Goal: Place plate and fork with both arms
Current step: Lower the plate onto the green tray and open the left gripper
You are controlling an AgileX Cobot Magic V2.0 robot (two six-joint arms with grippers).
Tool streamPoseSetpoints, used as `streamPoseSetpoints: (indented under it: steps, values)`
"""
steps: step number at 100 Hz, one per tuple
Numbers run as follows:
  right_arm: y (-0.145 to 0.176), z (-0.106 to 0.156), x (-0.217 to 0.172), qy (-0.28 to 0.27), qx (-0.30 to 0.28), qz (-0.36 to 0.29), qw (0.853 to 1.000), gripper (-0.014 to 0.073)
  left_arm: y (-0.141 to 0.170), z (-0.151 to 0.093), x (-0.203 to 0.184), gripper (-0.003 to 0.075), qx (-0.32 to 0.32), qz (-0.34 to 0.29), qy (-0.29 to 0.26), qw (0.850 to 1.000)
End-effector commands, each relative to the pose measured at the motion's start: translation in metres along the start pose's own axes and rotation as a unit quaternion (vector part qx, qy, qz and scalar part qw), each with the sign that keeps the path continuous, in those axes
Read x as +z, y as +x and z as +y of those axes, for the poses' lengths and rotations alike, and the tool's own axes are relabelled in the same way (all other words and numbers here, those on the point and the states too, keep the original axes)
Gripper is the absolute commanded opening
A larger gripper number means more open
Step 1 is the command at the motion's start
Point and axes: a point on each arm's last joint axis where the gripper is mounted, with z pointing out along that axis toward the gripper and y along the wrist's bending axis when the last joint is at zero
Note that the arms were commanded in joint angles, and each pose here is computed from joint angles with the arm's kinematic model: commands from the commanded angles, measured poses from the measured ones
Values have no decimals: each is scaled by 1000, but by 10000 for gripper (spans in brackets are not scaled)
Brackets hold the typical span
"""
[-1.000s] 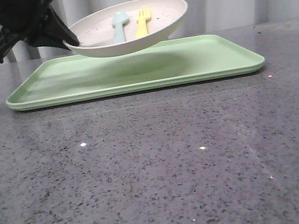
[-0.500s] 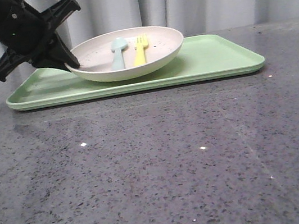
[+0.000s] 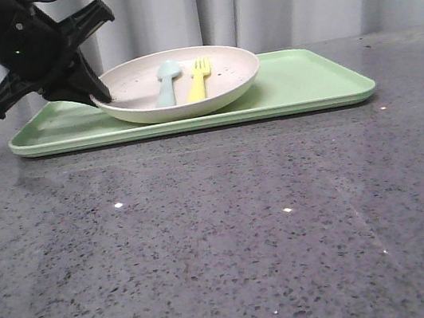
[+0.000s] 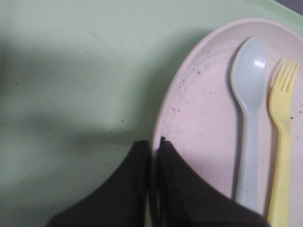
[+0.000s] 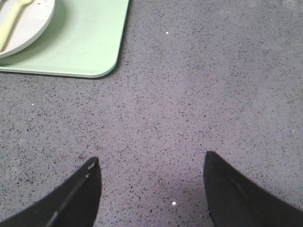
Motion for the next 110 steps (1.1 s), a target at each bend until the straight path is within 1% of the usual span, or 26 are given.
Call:
streamPoseSetpoints:
  steps: [1, 75, 80, 87, 99, 106, 110]
  values:
    - [-13, 0, -5, 2, -3, -40, 999, 475, -14, -21, -20, -21, -8, -47, 31, 998]
    - [-13, 0, -5, 2, -3, -40, 999, 475, -14, -20, -18, -11, -11, -44, 32, 998]
    - [-13, 0, -5, 2, -3, -40, 999, 475, -14, -20, -18, 13, -11, -44, 32, 998]
    - [-13, 0, -5, 2, -3, -40, 999, 475, -14, -20, -18, 73, -11, -44, 32, 998]
    - [-13, 0, -5, 2, -3, -40, 999, 475, -14, -20, -18, 218, -11, -44, 32, 998]
    - [-13, 0, -5, 2, -3, -40, 999, 475, -14, -20, -18, 286, -11, -44, 32, 998]
    - [-13, 0, -5, 2, -3, -40, 999, 475, -14, -20, -18, 310, -11, -44, 32, 998]
